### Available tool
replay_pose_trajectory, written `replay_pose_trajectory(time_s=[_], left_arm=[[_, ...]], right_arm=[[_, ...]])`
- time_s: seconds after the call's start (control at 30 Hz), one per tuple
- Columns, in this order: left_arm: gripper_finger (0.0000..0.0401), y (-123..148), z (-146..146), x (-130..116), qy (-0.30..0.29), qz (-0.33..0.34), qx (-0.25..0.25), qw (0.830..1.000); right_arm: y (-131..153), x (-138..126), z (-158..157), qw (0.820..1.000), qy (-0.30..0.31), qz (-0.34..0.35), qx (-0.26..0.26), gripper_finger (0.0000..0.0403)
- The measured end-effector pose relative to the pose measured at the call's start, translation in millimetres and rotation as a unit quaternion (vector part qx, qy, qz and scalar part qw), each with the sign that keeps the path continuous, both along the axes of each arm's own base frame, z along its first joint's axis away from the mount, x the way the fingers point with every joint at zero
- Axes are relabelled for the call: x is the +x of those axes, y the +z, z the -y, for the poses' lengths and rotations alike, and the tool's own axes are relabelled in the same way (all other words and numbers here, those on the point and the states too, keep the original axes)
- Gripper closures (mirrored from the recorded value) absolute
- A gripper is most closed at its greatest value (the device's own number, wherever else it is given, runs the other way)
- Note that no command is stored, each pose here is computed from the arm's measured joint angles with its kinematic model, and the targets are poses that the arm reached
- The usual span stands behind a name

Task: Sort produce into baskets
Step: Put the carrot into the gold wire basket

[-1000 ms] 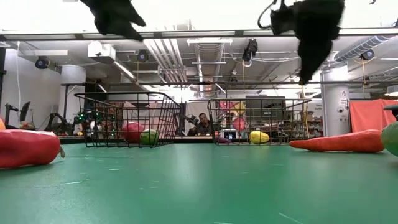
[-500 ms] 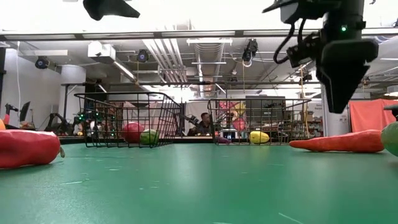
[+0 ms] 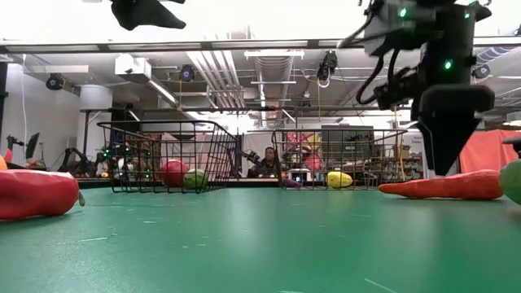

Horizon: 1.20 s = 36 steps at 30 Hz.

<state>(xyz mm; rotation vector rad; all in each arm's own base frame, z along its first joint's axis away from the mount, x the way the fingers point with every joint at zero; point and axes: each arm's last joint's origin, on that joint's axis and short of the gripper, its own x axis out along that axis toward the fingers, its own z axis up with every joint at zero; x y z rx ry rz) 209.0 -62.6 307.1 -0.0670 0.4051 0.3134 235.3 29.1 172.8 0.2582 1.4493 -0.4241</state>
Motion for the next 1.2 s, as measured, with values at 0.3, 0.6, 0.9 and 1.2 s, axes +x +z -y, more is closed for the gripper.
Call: replay_pose_trajectory(time_s=[0.3,0.6,0.9,1.2], left_arm=[[0.0111,-0.1,0.0,0.0,0.0,0.0,0.0,1.0],[0.0111,-2.8,1.0,2.5,0.001,-0.004,-0.001,1.0],[0.0111,-10.7,5.6,14.6,0.002,-0.008,-0.001,1.0],[0.0111,-2.1,10.0,25.9,0.003,0.016,-0.012,1.0]], right_arm=[[-19.6,14.8,3.1,0.999,0.017,-0.046,-0.005,0.0078],[-31.4,21.0,3.4,0.997,0.022,-0.069,0.0,0.0091],[-27.8,23.7,2.7,0.998,0.035,-0.053,0.009,0.0212],[-27.4,26.7,2.6,0.997,0.067,-0.039,0.007,0.033]])
